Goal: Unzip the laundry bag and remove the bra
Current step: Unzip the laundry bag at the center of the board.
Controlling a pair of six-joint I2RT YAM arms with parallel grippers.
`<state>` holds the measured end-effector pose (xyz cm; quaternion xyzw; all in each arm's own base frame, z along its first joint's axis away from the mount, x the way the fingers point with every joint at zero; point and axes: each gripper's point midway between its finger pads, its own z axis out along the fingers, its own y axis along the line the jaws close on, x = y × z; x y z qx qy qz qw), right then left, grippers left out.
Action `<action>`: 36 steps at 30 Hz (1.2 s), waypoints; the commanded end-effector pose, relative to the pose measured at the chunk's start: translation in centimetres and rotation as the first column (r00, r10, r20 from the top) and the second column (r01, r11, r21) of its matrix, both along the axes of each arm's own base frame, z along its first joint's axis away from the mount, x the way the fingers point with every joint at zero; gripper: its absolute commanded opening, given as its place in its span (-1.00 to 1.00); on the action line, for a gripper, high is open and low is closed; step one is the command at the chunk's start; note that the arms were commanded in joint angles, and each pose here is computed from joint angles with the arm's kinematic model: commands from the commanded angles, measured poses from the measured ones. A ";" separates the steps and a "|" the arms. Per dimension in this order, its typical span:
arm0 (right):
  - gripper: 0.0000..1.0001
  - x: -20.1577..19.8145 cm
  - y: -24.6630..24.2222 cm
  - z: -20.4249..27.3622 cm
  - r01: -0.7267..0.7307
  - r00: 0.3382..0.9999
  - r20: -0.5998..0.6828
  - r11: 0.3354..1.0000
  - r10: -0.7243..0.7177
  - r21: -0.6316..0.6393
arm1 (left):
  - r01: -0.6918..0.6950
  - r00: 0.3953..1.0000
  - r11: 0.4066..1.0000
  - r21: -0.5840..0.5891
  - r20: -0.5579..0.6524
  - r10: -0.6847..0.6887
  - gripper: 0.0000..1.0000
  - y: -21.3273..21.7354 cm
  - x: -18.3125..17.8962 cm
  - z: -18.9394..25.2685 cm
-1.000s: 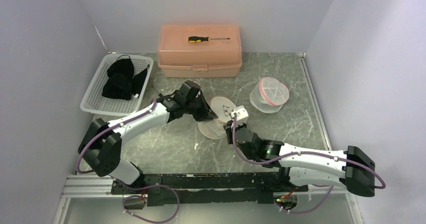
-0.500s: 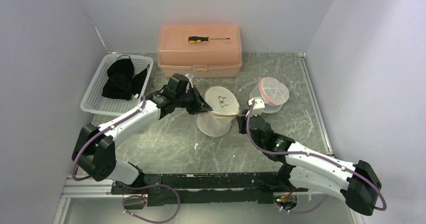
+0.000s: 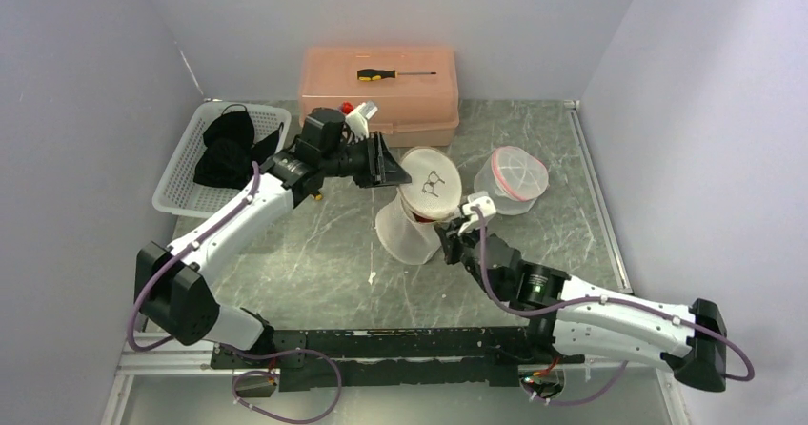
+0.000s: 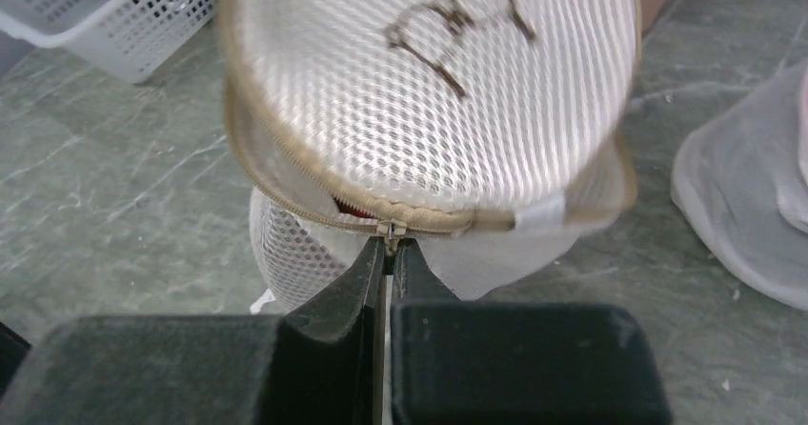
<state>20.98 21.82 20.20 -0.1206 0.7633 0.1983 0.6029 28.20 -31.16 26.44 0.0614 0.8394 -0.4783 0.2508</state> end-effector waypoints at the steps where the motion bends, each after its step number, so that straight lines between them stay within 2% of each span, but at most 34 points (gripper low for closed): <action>1: -1.00 0.2 1.2 1.1 0.020 0.999 0.034 1.000 -0.020 -0.016 | 0.043 0.999 0.999 -0.021 0.026 -0.043 0.15 -0.1 -0.5 -1.5; 3: -1.00 0.2 1.6 -0.3 0.022 1.000 0.005 1.000 -0.022 -0.021 | 0.017 1.000 0.999 -0.039 -0.022 -0.018 0.54 0.1 -0.8 -3.1; 6: -1.00 0.2 2.1 -2.2 0.029 0.999 -0.036 0.999 -0.030 -0.034 | -0.028 0.997 0.999 0.017 -0.074 0.029 0.76 1.6 -1.5 -4.9; 9: -1.00 0.2 2.3 -3.3 0.031 0.998 -0.059 0.999 -0.033 -0.045 | -0.077 0.993 0.993 0.090 -0.079 0.084 0.79 3.7 -2.3 -4.7; 12: -1.00 0.2 2.5 -3.5 0.028 0.998 -0.061 0.999 -0.031 -0.046 | -0.127 0.987 0.987 0.101 -0.087 0.136 0.80 5.0 -3.4 -3.3; 16: -1.00 0.4 2.8 -3.4 0.025 0.998 -0.059 0.998 -0.028 -0.050 | -0.212 0.964 0.977 0.015 -0.164 0.211 0.86 5.1 -4.3 -1.1; 19: -1.00 0.4 2.9 -3.5 0.023 0.998 -0.059 0.998 -0.026 -0.054 | -0.212 0.951 0.976 -0.057 -0.242 0.192 0.87 3.5 -5.1 -0.8; 26: -1.00 0.4 2.9 -3.5 0.022 0.998 -0.062 0.998 -0.026 -0.065 | -0.151 0.919 0.988 0.032 -0.365 0.152 0.87 -1.4 -6.3 -4.6; 31: -1.00 0.4 2.8 -3.4 0.020 0.998 -0.062 0.998 -0.024 -0.066 | -0.175 0.891 0.984 0.039 -0.419 0.175 0.87 -2.3 -5.6 -6.1; 36: -1.00 0.1 3.1 -3.5 -0.017 0.999 -0.047 0.998 0.014 -0.067 | -0.234 0.874 0.965 0.115 -0.410 0.261 0.82 -1.8 -4.1 -8.2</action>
